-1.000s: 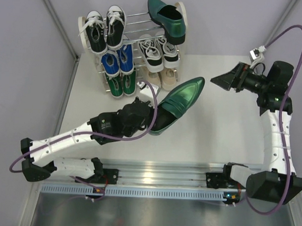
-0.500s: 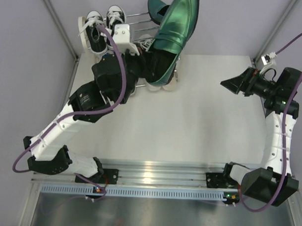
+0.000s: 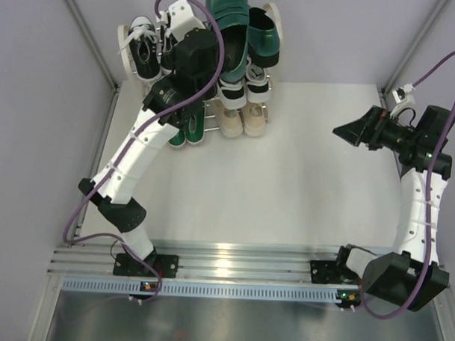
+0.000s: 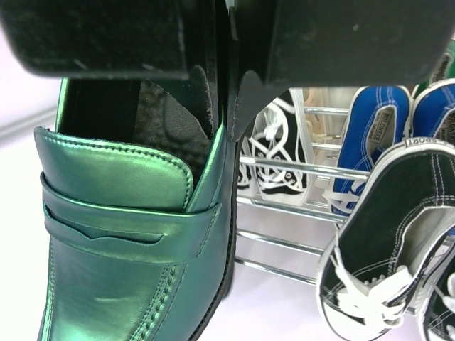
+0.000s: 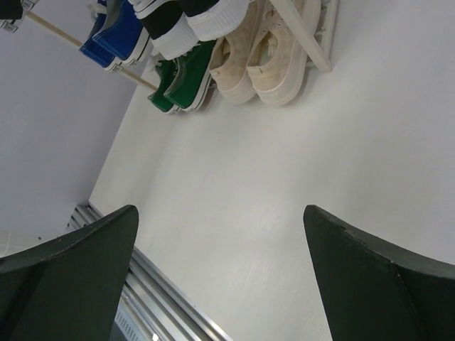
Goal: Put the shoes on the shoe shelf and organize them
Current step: Place the shoe at the shoe shelf.
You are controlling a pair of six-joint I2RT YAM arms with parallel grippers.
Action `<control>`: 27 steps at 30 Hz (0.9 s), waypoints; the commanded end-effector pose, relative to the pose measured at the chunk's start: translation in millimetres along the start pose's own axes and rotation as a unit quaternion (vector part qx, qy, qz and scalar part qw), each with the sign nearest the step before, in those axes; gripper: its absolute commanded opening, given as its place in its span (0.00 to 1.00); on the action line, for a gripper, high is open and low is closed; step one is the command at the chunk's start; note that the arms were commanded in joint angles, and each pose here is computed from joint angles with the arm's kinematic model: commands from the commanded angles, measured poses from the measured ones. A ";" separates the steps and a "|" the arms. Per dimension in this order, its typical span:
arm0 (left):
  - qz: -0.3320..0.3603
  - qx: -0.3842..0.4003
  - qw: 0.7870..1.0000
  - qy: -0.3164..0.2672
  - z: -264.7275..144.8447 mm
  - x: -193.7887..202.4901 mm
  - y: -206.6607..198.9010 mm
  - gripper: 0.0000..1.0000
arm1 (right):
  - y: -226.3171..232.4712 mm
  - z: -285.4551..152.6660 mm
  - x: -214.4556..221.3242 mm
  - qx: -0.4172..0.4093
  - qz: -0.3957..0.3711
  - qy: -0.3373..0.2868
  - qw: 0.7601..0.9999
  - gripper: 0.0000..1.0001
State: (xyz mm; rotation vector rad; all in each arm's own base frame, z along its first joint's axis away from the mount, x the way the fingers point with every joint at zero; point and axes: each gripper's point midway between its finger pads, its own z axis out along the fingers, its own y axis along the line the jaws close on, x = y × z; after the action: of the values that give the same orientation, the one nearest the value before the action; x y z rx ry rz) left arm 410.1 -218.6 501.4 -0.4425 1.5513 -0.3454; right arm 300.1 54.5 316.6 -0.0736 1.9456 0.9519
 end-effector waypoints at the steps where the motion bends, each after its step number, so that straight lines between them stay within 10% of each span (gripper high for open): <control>1: -0.157 0.021 0.983 -0.098 -7.3 -85.5 -10.6 0.00 | 2.0 -7.5 -1.1 0.007 -0.019 -0.010 1.000 0.99; 27: -0.272 -0.038 0.959 -0.062 62.0 -30.1 16.9 0.00 | -10.4 -10.6 10.4 0.022 0.002 -0.005 1.000 0.99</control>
State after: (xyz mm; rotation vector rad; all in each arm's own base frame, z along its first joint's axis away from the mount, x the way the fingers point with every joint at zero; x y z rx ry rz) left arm 479.6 -198.1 450.9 -0.8466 1.5186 -0.4832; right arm 294.4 46.4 296.8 -0.0067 1.9930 0.9442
